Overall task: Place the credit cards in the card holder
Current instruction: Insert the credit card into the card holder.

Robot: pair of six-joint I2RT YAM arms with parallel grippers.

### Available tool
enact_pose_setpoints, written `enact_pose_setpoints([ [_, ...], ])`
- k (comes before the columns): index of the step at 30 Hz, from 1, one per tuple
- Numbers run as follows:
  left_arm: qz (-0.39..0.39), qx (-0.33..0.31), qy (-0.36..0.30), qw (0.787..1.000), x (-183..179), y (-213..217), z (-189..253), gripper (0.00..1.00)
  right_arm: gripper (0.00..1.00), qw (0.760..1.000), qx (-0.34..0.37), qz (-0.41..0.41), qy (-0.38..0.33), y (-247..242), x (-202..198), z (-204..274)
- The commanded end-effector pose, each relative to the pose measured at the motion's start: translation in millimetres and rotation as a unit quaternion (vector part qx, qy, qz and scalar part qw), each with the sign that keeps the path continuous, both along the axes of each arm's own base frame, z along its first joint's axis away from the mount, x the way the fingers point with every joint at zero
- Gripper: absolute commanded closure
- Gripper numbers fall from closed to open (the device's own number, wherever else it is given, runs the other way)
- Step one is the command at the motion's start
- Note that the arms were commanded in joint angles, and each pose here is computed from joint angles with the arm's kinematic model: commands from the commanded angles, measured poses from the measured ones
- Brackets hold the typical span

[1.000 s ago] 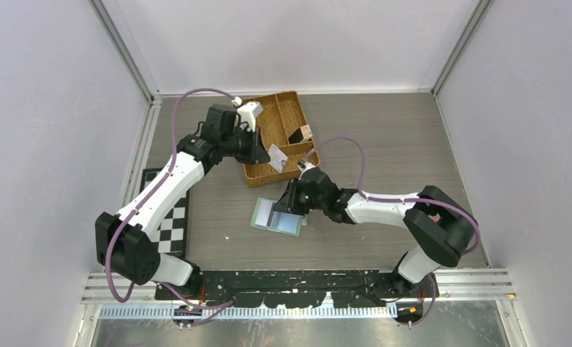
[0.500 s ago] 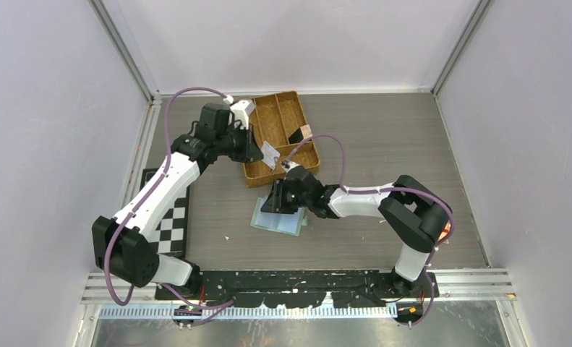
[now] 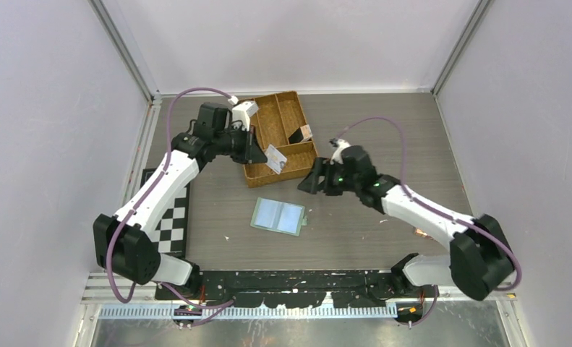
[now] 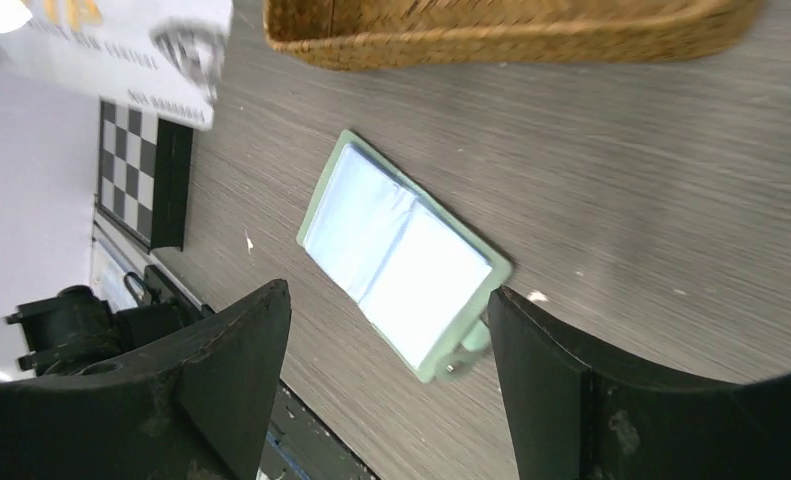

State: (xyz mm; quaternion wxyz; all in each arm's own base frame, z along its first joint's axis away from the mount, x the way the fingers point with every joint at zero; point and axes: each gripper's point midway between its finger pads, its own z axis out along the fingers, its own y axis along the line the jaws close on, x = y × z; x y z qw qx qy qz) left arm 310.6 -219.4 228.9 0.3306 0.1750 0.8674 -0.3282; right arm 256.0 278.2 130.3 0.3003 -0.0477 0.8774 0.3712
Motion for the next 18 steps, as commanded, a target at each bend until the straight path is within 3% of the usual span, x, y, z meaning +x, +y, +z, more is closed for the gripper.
enact_pose_setpoints([
  [1, -0.127, -0.058, 0.020, 0.990, -26.1, -27.5, 15.9, 1.00, 0.23, 0.996, 0.020, 0.088, -0.021, -27.3, -21.6, 39.2],
  [7, -0.260, -0.091, 0.039, 0.960, -75.8, -52.7, 24.0, 1.00, 0.20, 0.984, 0.089, 0.135, -0.076, -39.3, -33.7, 109.9],
  [10, -0.304, -0.127, 0.051, 0.943, -93.9, -62.6, 32.3, 1.00, 0.21, 0.976, 0.116, 0.172, -0.062, -30.9, -42.3, 124.4],
  [18, -0.344, -0.155, 0.066, 0.924, -112.6, -72.2, 38.5, 1.00, 0.37, 0.963, 0.141, 0.230, -0.012, -16.9, -57.8, 125.1],
])
